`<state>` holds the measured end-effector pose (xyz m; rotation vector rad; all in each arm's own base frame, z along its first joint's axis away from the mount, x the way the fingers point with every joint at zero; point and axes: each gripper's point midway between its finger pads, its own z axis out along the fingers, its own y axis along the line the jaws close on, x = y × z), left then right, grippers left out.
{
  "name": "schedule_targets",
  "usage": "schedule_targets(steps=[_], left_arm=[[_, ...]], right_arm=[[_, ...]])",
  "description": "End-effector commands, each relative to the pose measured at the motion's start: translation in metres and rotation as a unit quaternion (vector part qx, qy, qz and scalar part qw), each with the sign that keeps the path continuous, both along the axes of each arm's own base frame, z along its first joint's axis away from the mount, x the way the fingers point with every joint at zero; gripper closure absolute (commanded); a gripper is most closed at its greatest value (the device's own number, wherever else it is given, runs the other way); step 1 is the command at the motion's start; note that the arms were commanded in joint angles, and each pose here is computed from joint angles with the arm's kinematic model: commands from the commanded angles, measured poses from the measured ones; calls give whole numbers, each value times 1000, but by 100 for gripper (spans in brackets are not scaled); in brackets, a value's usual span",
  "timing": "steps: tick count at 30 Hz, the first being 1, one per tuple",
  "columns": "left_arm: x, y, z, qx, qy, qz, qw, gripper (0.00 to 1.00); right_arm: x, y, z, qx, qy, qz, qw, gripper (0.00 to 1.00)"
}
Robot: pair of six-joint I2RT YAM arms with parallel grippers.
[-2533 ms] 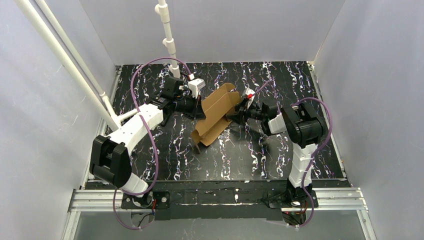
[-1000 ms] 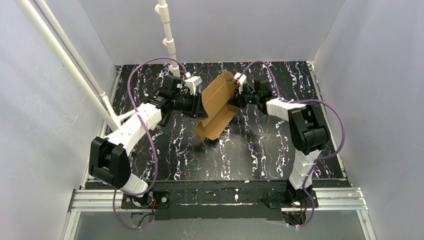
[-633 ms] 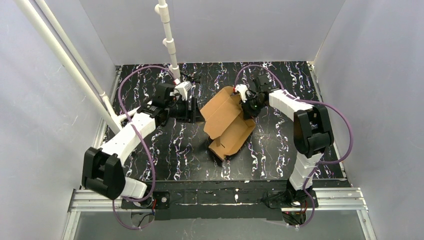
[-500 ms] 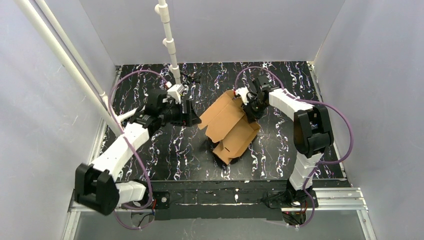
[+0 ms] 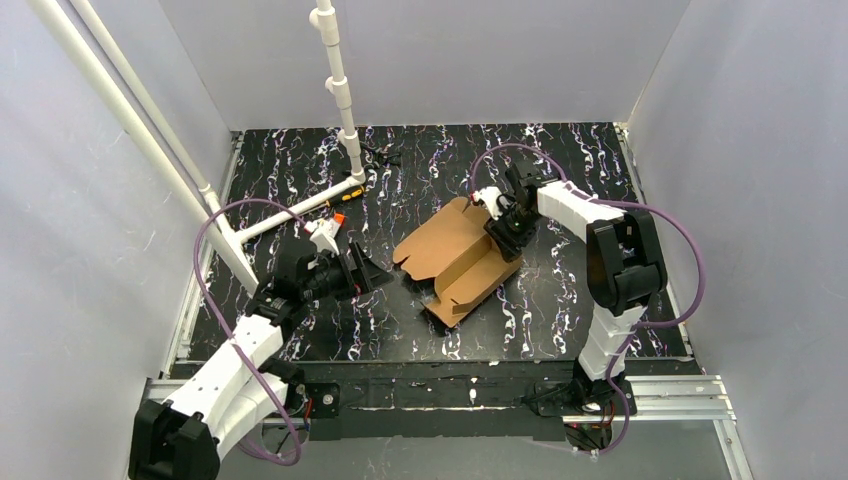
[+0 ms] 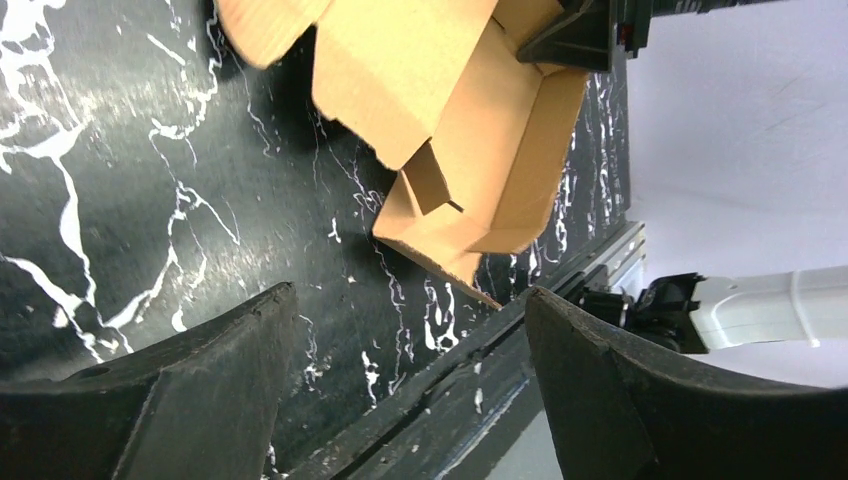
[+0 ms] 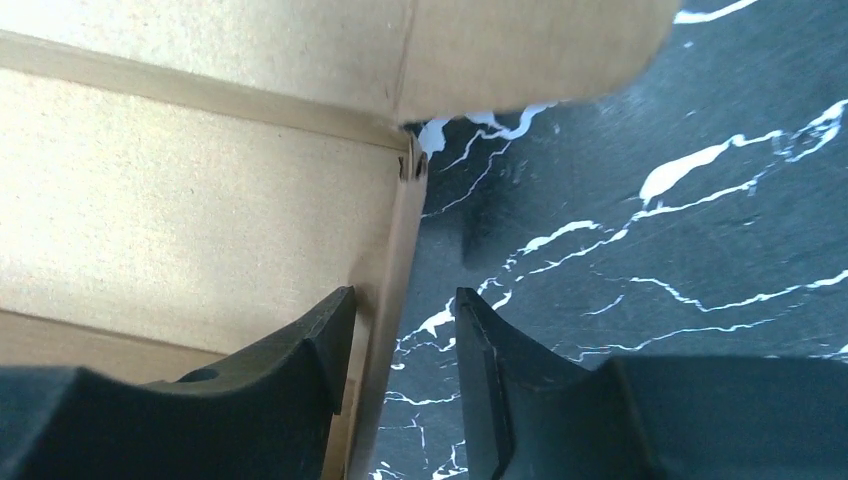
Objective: Fold the paper box
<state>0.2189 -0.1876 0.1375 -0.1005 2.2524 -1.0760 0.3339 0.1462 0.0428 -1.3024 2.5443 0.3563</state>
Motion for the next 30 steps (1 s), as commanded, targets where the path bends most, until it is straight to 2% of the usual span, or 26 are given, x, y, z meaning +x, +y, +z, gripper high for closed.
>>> schedule_targets(steps=[1,2,5,8,9,11,13,14,16,17,18,21,24,30], left_arm=[[4,-2,12,-58,10,43,997,19],[4,-2,10,-61,20,47,997,19],[2,-5,1,-68,55,51,995,22],[-1,-9,-10,-73,95,50,992,27],[-3,-11,-13,-71,97,45,992,27],[-6,-26,-8,-47,41,10,998,24],[1,-35,-8,-22,2,-12,1000,21],[6,-38,-11,-10,-11,-21,1000,16],[20,-58,-11,-28,-53,-59,996,10],[22,-70,-10,-47,-62,-71,994,3],[24,-73,-14,-45,-63,-69,995,2],[40,-61,-4,-40,-126,-28,991,2],[57,-47,11,-67,-118,6,991,2],[80,-20,50,-147,-101,5,984,2]], right_arm=[[0,-3,7,-2,-21,-10,1000,52],[0,-4,5,-3,-23,-12,1000,55],[4,-4,3,-2,-33,-22,999,79],[7,-2,8,12,-59,-30,998,99],[11,2,16,29,-86,-36,995,99],[32,20,37,107,-164,-88,977,99],[34,35,35,134,-147,-67,978,99],[33,40,32,141,-136,-50,979,99],[34,46,27,152,-134,-38,978,99],[33,46,23,152,-128,-39,979,99],[32,47,22,154,-127,-38,979,99],[29,48,20,157,-120,-34,980,99],[29,48,21,158,-123,-25,979,99],[24,48,23,160,-125,-2,979,99]])
